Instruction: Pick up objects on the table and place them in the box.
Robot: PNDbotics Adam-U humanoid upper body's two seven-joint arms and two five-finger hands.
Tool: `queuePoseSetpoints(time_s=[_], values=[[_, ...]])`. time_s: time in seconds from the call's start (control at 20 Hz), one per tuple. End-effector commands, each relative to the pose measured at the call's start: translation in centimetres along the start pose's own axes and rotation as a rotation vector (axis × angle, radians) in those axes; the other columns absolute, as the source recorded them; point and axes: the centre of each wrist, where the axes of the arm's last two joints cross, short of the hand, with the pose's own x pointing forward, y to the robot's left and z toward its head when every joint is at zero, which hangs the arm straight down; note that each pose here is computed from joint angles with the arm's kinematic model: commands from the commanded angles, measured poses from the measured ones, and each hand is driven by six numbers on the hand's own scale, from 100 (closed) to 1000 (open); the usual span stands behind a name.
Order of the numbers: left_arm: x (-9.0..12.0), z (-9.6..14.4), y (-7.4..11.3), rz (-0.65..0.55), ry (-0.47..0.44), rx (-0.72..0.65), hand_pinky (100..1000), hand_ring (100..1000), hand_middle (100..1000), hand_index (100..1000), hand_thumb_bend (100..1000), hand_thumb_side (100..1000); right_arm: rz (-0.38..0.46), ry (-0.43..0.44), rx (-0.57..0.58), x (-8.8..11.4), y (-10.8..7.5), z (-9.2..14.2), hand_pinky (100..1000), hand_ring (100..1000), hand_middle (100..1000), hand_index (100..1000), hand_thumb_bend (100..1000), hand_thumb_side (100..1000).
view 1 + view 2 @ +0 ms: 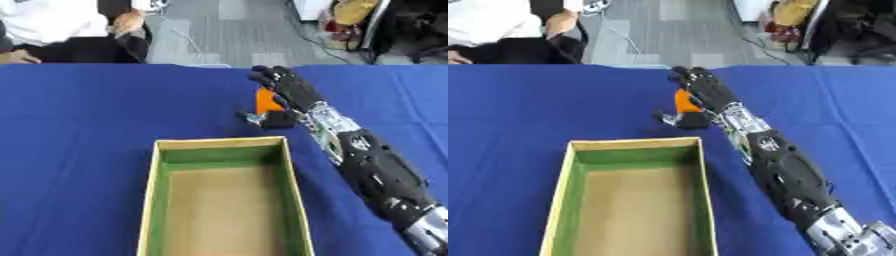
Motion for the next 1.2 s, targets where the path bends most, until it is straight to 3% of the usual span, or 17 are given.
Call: queuePoseSetpoints(time_s=[0.05, 0.7, 0.8, 0.85, 0.9, 1.05, 1.1, 1.2], values=[[0.55, -0.56, -0.11, 0.011, -0.034, 0.0, 749, 685, 732, 751, 518, 776, 0.02, 0.017, -0.031, -1.09, -1.07, -0.09, 947, 896, 955, 939, 561, 1000], [0.67, -0.89, -0.4, 0.026, -0.048, 0.0, 748, 685, 731, 751, 520, 776, 0.023, -0.003, -0.031, -1.41, -0.68, 0.09, 906, 888, 953, 936, 540, 1000], [0.68, -0.93, -0.44, 0.028, -0.05, -0.001, 748, 685, 731, 751, 520, 776, 0.019, -0.009, -0.032, -1.46, -0.69, 0.11, 835, 869, 941, 932, 530, 1000], [0.69, -0.95, -0.46, 0.029, -0.051, -0.001, 748, 685, 731, 751, 520, 776, 0.017, -0.011, -0.032, -1.52, -0.65, 0.15, 725, 829, 915, 922, 521, 1000], [0.7, -0.97, -0.49, 0.03, -0.052, -0.002, 748, 685, 731, 751, 521, 776, 0.014, -0.012, -0.031, -1.57, -0.6, 0.19, 677, 805, 895, 912, 518, 1000], [0.71, -1.01, -0.51, 0.031, -0.054, -0.002, 748, 685, 731, 751, 521, 776, 0.004, -0.016, -0.044, -1.65, -0.45, 0.3, 321, 576, 735, 812, 503, 1000], [0.71, -1.01, -0.51, 0.031, -0.054, -0.002, 748, 685, 731, 751, 521, 776, 0.003, -0.018, -0.047, -1.65, -0.35, 0.35, 293, 555, 717, 798, 474, 1000], [0.71, -1.01, -0.51, 0.031, -0.054, -0.003, 748, 685, 731, 751, 521, 775, -0.001, -0.018, -0.05, -1.59, -0.14, 0.42, 111, 453, 620, 732, 442, 956]])
